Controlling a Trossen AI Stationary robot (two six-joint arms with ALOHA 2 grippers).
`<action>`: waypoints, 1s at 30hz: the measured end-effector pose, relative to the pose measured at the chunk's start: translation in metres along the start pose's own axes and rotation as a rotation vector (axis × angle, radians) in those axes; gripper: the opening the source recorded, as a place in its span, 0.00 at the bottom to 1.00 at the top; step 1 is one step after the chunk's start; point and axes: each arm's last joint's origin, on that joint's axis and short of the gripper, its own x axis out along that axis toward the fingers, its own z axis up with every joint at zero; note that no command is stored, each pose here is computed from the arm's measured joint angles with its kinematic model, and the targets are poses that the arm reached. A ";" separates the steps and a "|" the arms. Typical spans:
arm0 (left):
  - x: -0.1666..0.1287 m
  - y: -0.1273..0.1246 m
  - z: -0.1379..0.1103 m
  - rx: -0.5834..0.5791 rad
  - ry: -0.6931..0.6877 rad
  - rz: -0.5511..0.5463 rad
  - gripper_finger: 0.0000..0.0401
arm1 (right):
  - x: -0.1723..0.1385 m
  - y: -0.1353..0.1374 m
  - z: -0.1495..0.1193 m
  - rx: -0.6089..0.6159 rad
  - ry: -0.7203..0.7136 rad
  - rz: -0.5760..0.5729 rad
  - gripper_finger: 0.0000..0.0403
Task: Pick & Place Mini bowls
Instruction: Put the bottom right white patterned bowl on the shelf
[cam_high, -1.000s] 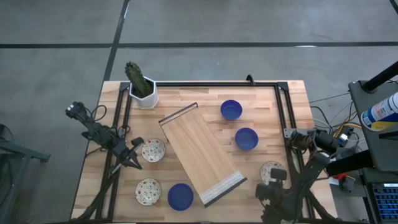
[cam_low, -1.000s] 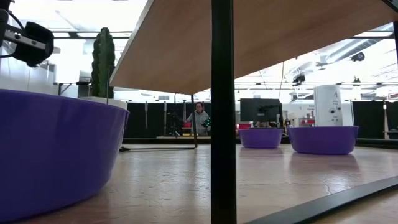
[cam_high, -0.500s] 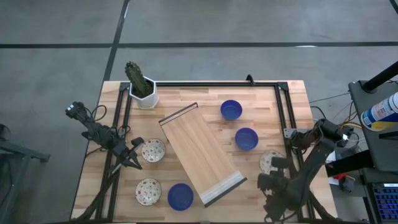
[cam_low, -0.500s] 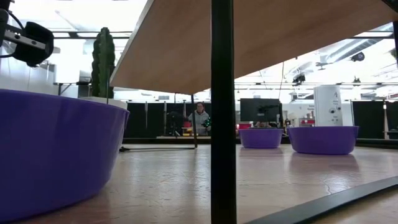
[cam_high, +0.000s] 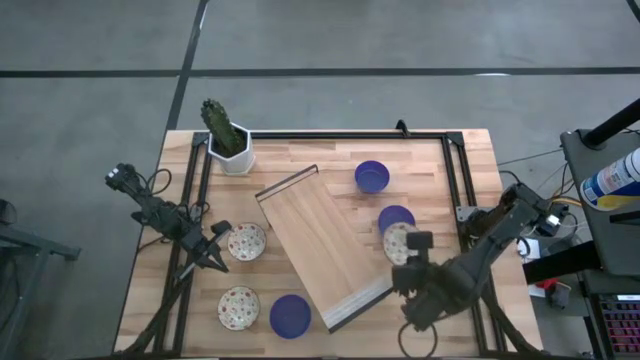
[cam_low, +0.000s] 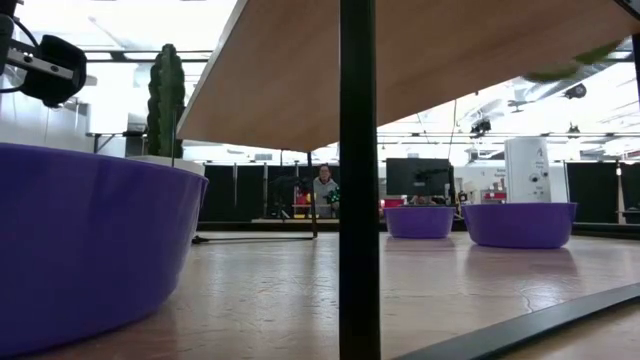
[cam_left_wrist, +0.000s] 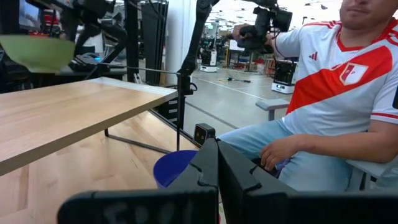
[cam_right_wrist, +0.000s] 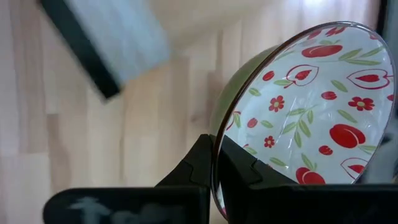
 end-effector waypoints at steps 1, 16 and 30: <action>0.000 0.000 0.000 0.000 0.000 0.000 0.00 | -0.002 -0.004 0.004 -0.020 -0.014 0.000 0.03; 0.000 0.000 0.000 0.000 0.000 0.000 0.00 | -0.008 -0.020 0.062 -0.295 -0.249 0.036 0.03; 0.000 0.000 0.000 0.000 0.003 0.000 0.00 | 0.002 0.033 0.102 -0.681 -0.184 0.074 0.03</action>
